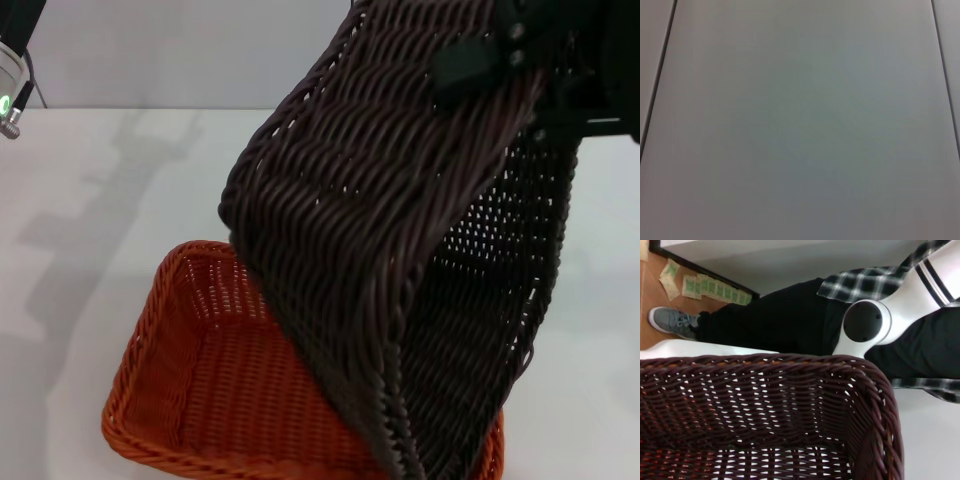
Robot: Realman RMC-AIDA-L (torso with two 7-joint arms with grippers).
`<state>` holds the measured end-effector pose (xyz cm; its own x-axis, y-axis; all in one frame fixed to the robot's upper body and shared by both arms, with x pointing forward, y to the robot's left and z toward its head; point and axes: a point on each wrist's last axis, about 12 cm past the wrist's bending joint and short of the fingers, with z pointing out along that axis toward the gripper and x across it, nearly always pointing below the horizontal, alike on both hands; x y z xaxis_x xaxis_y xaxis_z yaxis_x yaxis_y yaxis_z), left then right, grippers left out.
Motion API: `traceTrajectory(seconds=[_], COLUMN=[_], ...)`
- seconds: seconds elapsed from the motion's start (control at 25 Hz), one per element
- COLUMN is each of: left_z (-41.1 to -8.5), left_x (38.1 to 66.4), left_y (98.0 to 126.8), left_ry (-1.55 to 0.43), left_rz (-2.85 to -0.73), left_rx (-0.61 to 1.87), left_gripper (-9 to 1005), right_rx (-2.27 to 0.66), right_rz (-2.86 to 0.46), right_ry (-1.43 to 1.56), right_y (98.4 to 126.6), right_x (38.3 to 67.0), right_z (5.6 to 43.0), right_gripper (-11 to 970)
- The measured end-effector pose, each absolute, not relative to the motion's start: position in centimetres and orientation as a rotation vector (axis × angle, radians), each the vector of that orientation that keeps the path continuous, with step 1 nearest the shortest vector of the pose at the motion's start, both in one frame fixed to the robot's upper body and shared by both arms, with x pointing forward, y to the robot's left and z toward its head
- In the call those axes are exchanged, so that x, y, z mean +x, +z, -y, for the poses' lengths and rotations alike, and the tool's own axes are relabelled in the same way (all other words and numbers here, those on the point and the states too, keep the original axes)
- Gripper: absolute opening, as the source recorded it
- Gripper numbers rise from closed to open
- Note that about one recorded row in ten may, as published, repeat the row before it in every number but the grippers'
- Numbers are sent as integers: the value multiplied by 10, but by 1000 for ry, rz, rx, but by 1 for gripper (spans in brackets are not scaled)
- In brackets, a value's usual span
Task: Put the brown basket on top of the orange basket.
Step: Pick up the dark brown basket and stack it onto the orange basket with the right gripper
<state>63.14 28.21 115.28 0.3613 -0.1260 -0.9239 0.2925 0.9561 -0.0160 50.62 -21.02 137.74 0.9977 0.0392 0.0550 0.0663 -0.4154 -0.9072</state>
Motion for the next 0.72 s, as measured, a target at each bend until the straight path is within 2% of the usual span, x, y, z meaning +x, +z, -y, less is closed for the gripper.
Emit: traceTrajectory(seconds=[0.72], left_z=[-280], left_x=[643], left_y=[1155], left_ry=[-240], left_rz=[-1212], left_rx=[150], left_gripper=[820], right_rx=[-2013], right_rz=[-1], right_ry=[-21], right_y=[1367], right_x=[506], right_z=[223], right_gripper=[177])
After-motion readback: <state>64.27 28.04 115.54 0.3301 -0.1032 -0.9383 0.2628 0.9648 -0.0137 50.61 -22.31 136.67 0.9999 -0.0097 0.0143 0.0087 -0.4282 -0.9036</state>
